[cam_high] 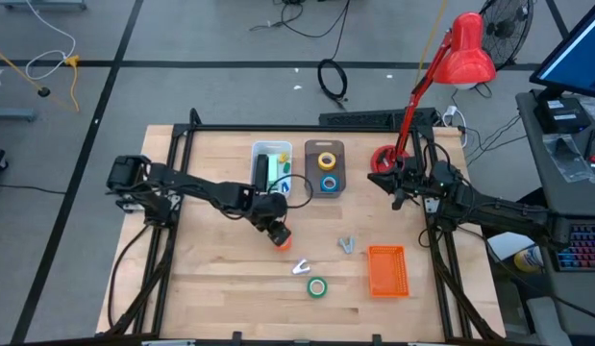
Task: Pick and place Stapler, Stapler remover, tape
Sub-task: Put the orange tape into the black bin, then put the green tape into the black bin
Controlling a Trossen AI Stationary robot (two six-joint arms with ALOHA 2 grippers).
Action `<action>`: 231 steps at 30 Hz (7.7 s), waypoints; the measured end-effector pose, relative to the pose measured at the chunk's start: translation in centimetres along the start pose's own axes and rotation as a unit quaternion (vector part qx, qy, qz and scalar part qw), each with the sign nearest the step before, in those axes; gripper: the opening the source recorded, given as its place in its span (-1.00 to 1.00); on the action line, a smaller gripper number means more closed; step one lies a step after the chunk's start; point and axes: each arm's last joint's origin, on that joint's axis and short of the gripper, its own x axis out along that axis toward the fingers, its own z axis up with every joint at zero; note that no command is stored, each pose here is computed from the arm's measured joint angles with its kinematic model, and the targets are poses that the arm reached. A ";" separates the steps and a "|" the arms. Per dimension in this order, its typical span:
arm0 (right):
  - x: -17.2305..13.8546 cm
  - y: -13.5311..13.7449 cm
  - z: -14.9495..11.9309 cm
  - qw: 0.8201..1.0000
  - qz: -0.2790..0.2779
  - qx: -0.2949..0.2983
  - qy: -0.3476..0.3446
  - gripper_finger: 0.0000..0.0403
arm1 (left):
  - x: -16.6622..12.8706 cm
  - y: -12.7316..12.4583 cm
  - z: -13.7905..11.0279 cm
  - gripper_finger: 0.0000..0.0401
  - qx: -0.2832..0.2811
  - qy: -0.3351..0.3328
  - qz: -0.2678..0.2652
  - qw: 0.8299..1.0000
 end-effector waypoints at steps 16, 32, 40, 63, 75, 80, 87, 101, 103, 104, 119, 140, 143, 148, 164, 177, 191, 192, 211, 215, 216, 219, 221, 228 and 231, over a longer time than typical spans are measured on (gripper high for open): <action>0.0 0.0 0.0 1.000 0.000 0.000 0.000 -0.98 | 1.0 0.5 -0.5 -0.15 -0.029 0.010 0.039 0.999; 0.0 0.0 0.0 1.000 -0.002 -0.001 0.000 -0.98 | 3.6 0.7 -1.0 -0.15 -0.028 0.024 0.062 0.997; 0.0 0.0 0.0 1.000 -0.002 -0.001 0.000 -0.98 | 1.6 0.3 -0.7 -0.15 -0.052 -0.014 0.053 0.997; 0.0 0.0 0.0 1.000 -0.003 -0.002 -0.001 -0.98 | 4.0 1.1 -1.3 -0.15 -0.055 0.026 0.080 0.995; 0.0 -0.1 0.0 1.000 -0.004 -0.002 -0.001 -0.98 | 4.0 1.1 -1.2 -0.44 -0.064 0.016 0.085 0.994; 0.0 0.0 0.0 1.000 -0.003 -0.002 -0.001 -0.98 | 3.9 1.0 -1.1 -0.82 -0.069 0.023 0.073 0.995; 0.0 -0.1 0.0 1.000 -0.004 -0.002 0.000 -0.98 | 1.8 -0.7 0.6 -0.82 -0.065 -0.002 -0.009 0.998; 0.0 -0.1 0.0 1.000 -0.003 -0.002 0.000 -0.98 | -10.5 -4.5 13.6 -0.82 0.108 -0.330 0.050 0.936; 0.0 -0.1 0.0 1.000 -0.003 -0.002 0.000 -0.98 | -10.8 -3.4 15.4 -0.82 0.109 -0.342 0.069 0.931; 0.0 0.0 0.0 1.000 -0.003 -0.002 0.000 -0.98 | -10.9 -2.7 16.2 -0.82 0.109 -0.344 0.077 0.929; 0.0 -0.1 -0.1 1.000 -0.005 -0.001 0.004 -0.98 | -2.8 2.4 22.1 -0.82 0.120 -0.204 0.129 0.963; 0.0 -0.1 -0.2 1.000 -0.008 0.001 0.011 -0.98 | 2.7 6.3 22.6 -0.82 0.094 -0.146 0.185 0.967; 0.0 -0.1 -0.2 1.000 -0.008 0.002 0.011 -0.98 | 2.6 6.8 22.8 -0.82 0.086 -0.145 0.192 0.967; 0.0 -0.1 -0.2 1.000 -0.008 0.001 0.011 -0.98 | 2.4 7.3 23.0 -0.82 0.080 -0.143 0.189 0.968; 0.0 -0.1 -0.2 1.000 -0.008 0.001 0.011 -0.98 | 2.3 7.7 23.0 -0.64 0.052 -0.144 0.192 0.969; 0.0 -0.1 -0.2 1.000 -0.008 0.001 0.011 -0.98 | 1.7 7.5 23.0 -0.16 0.046 -0.146 0.182 0.971; 0.0 -0.1 -0.1 1.000 -0.005 0.000 0.008 -0.98 | -5.1 -1.2 18.2 -0.23 0.136 -0.121 0.097 0.979; 0.0 -0.1 -0.1 1.000 -0.005 0.000 0.007 -0.98 | -4.8 -2.2 17.2 -0.23 0.152 -0.104 0.097 0.978; 0.0 -0.1 -0.1 1.000 -0.005 0.000 0.008 -0.98 | -1.4 -15.4 4.0 -0.23 0.451 -0.051 0.004 0.891; 0.0 -0.1 -0.1 1.000 -0.005 0.000 0.008 -0.98 | -0.1 -16.5 3.1 -0.23 0.462 -0.063 -0.014 0.884; 0.0 -0.1 -0.2 1.000 -0.005 0.001 0.010 -0.98 | 0.3 -16.7 2.9 -0.23 0.462 -0.068 -0.019 0.884; 0.1 -0.1 -0.2 1.000 -0.006 0.001 0.012 -0.98 | 2.0 -16.8 2.0 -0.23 0.457 -0.045 -0.020 0.888; 0.1 -0.2 -0.3 1.000 -0.007 0.003 0.017 -0.98 | 3.0 -17.0 1.5 -0.23 0.457 -0.036 -0.025 0.888; 0.1 -0.3 -0.4 1.000 -0.011 0.006 0.024 -0.98 | 6.6 -16.6 0.3 -0.23 0.463 -0.002 -0.016 0.886; 0.1 -0.3 -0.5 1.000 -0.012 0.006 0.025 -0.98 | 7.8 -16.2 0.2 -0.23 0.459 0.012 -0.020 0.888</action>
